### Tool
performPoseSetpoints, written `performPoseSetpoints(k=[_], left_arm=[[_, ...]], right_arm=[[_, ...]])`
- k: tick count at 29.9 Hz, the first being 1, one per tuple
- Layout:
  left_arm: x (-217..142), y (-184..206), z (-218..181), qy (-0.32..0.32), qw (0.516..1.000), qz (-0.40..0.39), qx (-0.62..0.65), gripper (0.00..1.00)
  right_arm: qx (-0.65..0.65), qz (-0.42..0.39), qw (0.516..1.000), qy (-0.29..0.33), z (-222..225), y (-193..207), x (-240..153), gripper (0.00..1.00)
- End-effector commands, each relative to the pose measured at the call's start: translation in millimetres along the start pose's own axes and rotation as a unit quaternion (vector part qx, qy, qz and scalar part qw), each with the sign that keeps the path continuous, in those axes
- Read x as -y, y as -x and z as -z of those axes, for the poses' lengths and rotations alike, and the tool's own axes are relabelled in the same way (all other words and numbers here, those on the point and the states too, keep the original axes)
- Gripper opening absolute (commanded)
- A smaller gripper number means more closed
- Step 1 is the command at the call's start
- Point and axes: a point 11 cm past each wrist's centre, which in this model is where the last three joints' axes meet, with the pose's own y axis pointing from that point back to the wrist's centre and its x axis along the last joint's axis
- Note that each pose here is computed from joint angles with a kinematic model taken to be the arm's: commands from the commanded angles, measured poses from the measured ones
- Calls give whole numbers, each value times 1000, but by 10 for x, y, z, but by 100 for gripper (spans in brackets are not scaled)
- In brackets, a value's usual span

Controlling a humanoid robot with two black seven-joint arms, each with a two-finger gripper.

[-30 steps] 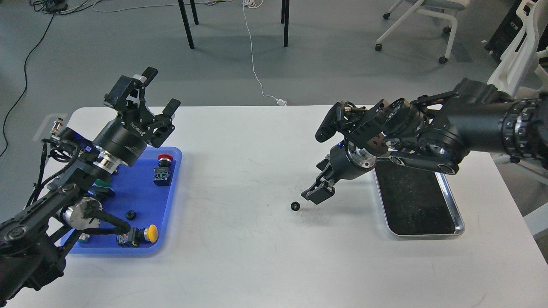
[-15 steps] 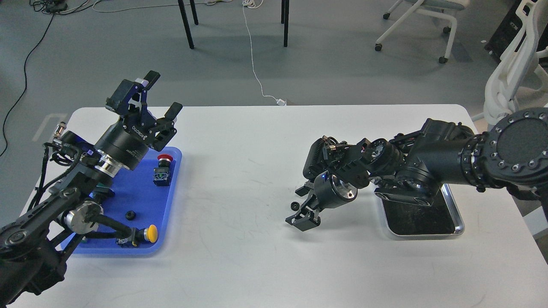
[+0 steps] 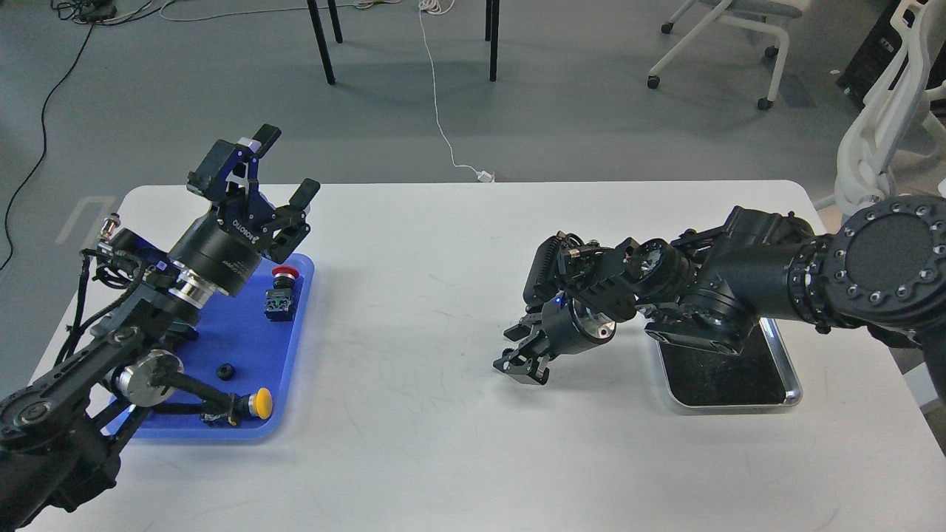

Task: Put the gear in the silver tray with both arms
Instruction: 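Lower the right gripper onto the black gear and close it, then carry the gear over the silver tray and release it with the right gripper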

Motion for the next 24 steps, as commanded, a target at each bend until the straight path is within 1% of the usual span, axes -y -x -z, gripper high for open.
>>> performPoseSetpoints(k=[1, 2, 6, 13, 21, 24], left_arm=[[6, 3, -3, 1, 1000, 1, 0, 98], [1, 2, 1, 0, 1000, 0, 0, 98], [2, -6, -9, 0, 1000, 0, 1, 98], [8, 3, -20, 2, 1000, 2, 1, 98], [-2, -5, -20, 1, 1000, 1, 3, 98], [1, -1, -18, 1, 1000, 1, 1, 98]], right_arm=[[1, 0, 1000, 2, -11, -1, -4, 50], [1, 0, 1000, 2, -11, -1, -4, 46], [0, 9, 1000, 3, -17, 36, -7, 24], [-1, 18, 1000, 4, -29, 92, -13, 16], [-1, 12, 1000, 5, -29, 51, -19, 14], [5, 5, 1000, 20, -151, 40, -147, 14]])
